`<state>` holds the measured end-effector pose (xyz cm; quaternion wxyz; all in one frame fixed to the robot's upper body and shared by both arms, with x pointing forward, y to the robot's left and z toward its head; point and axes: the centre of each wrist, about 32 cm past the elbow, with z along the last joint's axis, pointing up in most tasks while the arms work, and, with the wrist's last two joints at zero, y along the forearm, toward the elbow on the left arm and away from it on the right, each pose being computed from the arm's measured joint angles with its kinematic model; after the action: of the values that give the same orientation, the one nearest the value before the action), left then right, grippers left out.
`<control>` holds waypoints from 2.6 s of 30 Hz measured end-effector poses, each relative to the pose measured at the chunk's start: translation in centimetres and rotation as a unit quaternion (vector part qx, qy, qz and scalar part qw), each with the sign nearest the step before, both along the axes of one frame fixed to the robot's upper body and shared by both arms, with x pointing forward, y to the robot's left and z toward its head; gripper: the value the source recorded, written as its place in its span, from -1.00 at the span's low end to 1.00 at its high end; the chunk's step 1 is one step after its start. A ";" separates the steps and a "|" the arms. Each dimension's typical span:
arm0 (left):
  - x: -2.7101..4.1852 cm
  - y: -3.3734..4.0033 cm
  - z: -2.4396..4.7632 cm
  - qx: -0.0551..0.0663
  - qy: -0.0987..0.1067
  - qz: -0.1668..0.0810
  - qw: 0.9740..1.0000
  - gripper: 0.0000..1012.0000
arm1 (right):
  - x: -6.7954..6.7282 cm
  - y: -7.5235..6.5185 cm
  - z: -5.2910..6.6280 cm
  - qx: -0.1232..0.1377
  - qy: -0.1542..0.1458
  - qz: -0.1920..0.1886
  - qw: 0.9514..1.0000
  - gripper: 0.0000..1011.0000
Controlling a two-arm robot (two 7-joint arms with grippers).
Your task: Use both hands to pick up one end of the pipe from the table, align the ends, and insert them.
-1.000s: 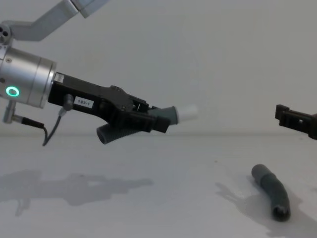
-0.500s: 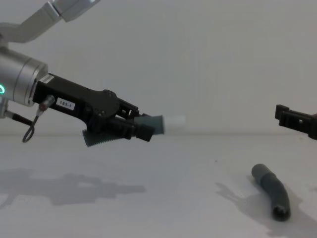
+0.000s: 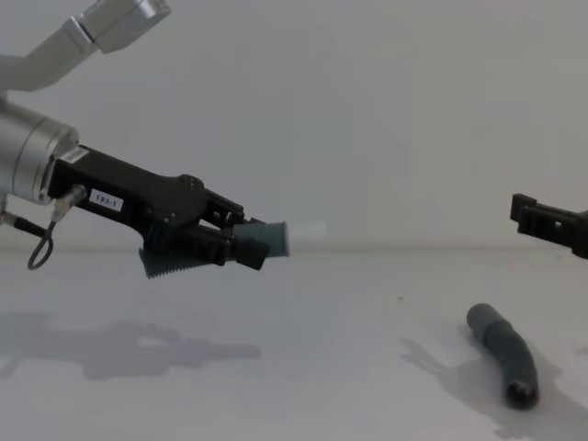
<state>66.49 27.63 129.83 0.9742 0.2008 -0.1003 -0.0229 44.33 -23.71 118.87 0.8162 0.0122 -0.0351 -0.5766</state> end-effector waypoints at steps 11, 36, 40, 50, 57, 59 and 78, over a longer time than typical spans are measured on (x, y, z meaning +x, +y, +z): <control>0.27 -0.02 -0.43 -0.008 0.002 -0.007 1.000 -0.35 | 0.0 0.0 0.0 0.000 0.000 0.000 1.000 0.99; 0.40 -0.04 -0.74 -0.013 0.003 -0.012 1.000 -0.35 | 0.4 3.7 3.6 0.029 0.100 -0.051 0.993 0.99; 0.41 -0.05 -0.74 -0.013 0.002 -0.012 1.000 -0.35 | 0.5 4.3 3.8 0.021 0.122 -0.059 0.991 0.99; 0.42 -0.07 -0.75 -0.014 0.002 -0.013 1.000 -0.35 | 0.8 4.6 3.5 -0.007 0.150 -0.060 0.987 0.99; 0.42 -0.06 -0.77 -0.014 0.003 -0.013 1.000 -0.35 | 1.1 4.2 3.1 -0.031 0.162 -0.050 0.985 0.99; 0.42 -0.06 -0.77 -0.014 0.003 -0.013 1.000 -0.35 | 1.3 4.1 3.0 -0.038 0.166 -0.046 0.984 0.99; 0.42 -0.05 -0.78 -0.014 0.003 -0.012 1.000 -0.35 | 2.9 3.4 2.4 -0.071 0.193 -0.022 0.978 0.99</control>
<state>66.91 27.57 129.05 0.9768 0.1861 -0.1006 -0.0342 47.23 -20.27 121.23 0.7937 -0.1584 0.0818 -0.5817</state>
